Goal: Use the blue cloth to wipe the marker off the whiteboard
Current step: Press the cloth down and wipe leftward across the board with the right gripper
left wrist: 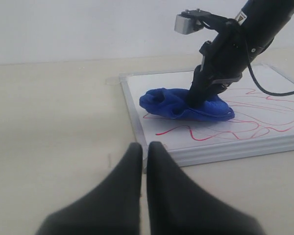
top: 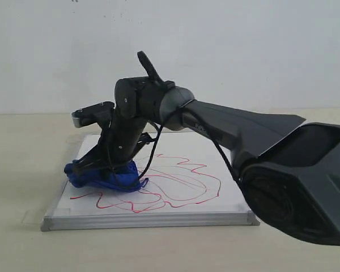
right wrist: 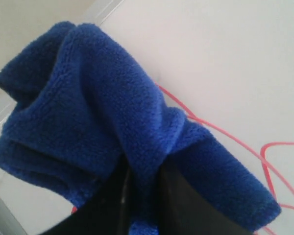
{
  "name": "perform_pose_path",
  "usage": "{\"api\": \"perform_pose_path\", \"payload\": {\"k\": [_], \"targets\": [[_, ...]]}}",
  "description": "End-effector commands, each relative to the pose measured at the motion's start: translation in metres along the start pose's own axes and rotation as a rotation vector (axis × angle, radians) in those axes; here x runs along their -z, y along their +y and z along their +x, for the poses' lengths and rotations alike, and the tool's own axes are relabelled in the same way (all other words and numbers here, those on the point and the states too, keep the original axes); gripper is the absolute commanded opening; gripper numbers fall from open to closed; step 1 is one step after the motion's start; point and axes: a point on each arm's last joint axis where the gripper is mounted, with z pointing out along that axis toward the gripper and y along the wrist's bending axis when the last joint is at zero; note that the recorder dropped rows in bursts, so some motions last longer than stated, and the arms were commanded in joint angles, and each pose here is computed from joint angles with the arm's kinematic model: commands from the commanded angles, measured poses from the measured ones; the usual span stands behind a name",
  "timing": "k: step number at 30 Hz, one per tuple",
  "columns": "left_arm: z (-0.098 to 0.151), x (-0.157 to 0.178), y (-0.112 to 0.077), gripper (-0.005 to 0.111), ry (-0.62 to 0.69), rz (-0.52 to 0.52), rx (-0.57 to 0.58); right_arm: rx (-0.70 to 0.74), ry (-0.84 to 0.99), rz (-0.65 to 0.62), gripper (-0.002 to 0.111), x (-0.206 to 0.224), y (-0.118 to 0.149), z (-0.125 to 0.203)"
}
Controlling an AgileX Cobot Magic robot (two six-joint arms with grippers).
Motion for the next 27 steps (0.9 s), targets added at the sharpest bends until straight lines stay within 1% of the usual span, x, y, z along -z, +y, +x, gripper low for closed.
{"api": "perform_pose_path", "payload": {"k": [1, 3, 6, 8, 11, 12, 14, 16, 19, 22, 24, 27], "targets": [[0.001, 0.0, -0.001, 0.004, -0.004, 0.01, 0.005, 0.03, 0.016, 0.004, 0.0, 0.0, -0.001, 0.001], [0.001, 0.0, -0.001, 0.004, -0.004, 0.01, 0.005, 0.031, 0.022, 0.0, 0.0, -0.002, 0.001, 0.002], [0.001, 0.0, -0.001, 0.004, -0.004, 0.01, 0.005, 0.044, 0.042, -0.014, 0.0, -0.006, 0.011, 0.004], [0.001, 0.0, -0.001, 0.004, -0.004, 0.01, 0.005, 0.092, 0.072, -0.033, 0.0, -0.014, 0.028, 0.009], [0.001, 0.0, -0.001, 0.004, -0.004, 0.01, 0.005, 0.207, 0.151, -0.084, 0.0, -0.027, 0.053, 0.021], [0.001, 0.0, -0.001, 0.004, -0.004, 0.01, 0.005, 0.232, 0.16, -0.084, 0.0, -0.029, 0.054, 0.022], [0.001, 0.0, -0.001, 0.004, -0.004, 0.01, 0.005, 0.24, 0.146, -0.049, 0.0, -0.032, 0.048, 0.022], [0.001, 0.0, -0.001, 0.004, -0.004, 0.01, 0.005, 0.141, 0.119, 0.015, 0.0, -0.029, 0.023, 0.018], [0.001, 0.0, -0.001, 0.004, -0.004, 0.01, 0.005, -0.027, 0.102, 0.065, 0.0, -0.024, -0.011, 0.016], [0.001, 0.0, -0.001, 0.004, -0.004, 0.01, 0.005, -0.115, 0.092, 0.107, 0.0, -0.019, -0.036, 0.017], [0.001, 0.0, -0.001, 0.004, -0.004, 0.01, 0.005, -0.141, 0.098, 0.169, 0.0, -0.018, -0.045, 0.018], [0.001, 0.0, -0.001, 0.004, -0.004, 0.01, 0.005, -0.148, 0.108, 0.164, 0.0, -0.018, -0.045, 0.019]]}}
